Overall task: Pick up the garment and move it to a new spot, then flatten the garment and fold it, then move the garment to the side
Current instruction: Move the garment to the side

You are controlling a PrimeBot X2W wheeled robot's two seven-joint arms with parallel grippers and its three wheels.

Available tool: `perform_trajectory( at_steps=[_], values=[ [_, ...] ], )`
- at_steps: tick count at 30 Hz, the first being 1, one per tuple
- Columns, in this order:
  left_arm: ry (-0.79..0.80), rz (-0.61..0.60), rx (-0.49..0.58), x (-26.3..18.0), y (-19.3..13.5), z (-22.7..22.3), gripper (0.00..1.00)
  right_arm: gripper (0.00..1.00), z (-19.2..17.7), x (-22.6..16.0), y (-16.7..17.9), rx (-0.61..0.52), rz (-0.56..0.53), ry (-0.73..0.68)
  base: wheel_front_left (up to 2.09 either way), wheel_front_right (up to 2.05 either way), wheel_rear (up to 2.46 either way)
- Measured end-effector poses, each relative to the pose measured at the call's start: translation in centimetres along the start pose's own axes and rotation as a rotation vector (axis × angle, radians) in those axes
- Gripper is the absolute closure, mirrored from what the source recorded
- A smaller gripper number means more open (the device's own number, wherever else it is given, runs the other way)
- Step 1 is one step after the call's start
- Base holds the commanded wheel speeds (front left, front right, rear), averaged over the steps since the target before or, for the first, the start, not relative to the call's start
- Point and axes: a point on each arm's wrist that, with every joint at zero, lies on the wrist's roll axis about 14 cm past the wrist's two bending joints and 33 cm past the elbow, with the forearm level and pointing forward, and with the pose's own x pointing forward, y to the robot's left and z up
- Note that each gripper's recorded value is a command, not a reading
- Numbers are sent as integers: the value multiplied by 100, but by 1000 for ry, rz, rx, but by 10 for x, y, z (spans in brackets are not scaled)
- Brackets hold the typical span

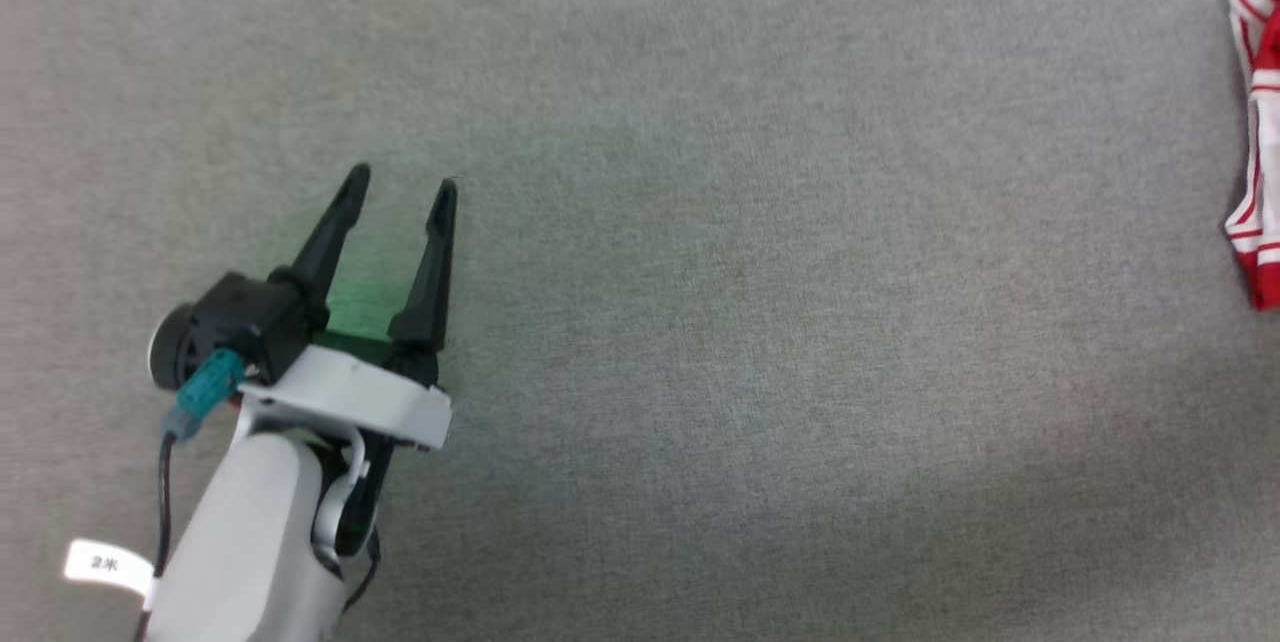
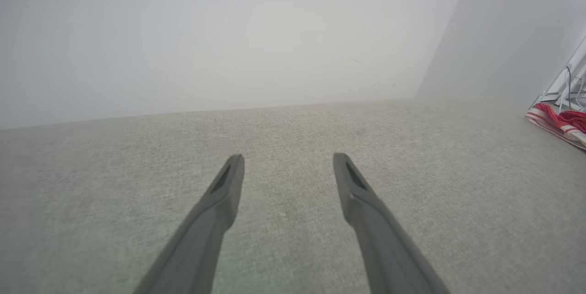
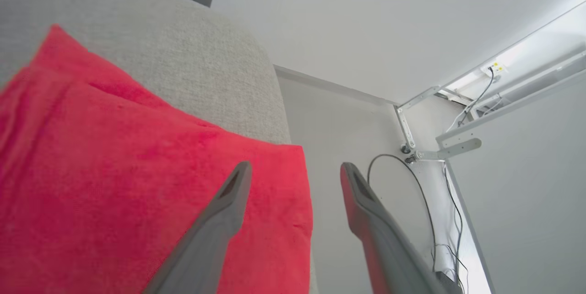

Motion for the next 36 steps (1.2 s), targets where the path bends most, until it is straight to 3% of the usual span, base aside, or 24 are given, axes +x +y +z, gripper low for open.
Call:
perform_trajectory(
  at_steps=[17, 23, 36],
  values=[
    [-64, 195, 26, -92, 35, 47, 0, 0, 64, -63, 92, 221, 211, -318, 0, 0, 0],
    [-97, 257, 27, -129, 45, 61, 0, 0, 90, -99, 106, 281, 272, -448, 0, 0, 0],
    [-128, 358, 8, -192, 59, 69, 0, 0, 103, -169, 138, 382, 358, -621, 0, 0, 0]
  ],
)
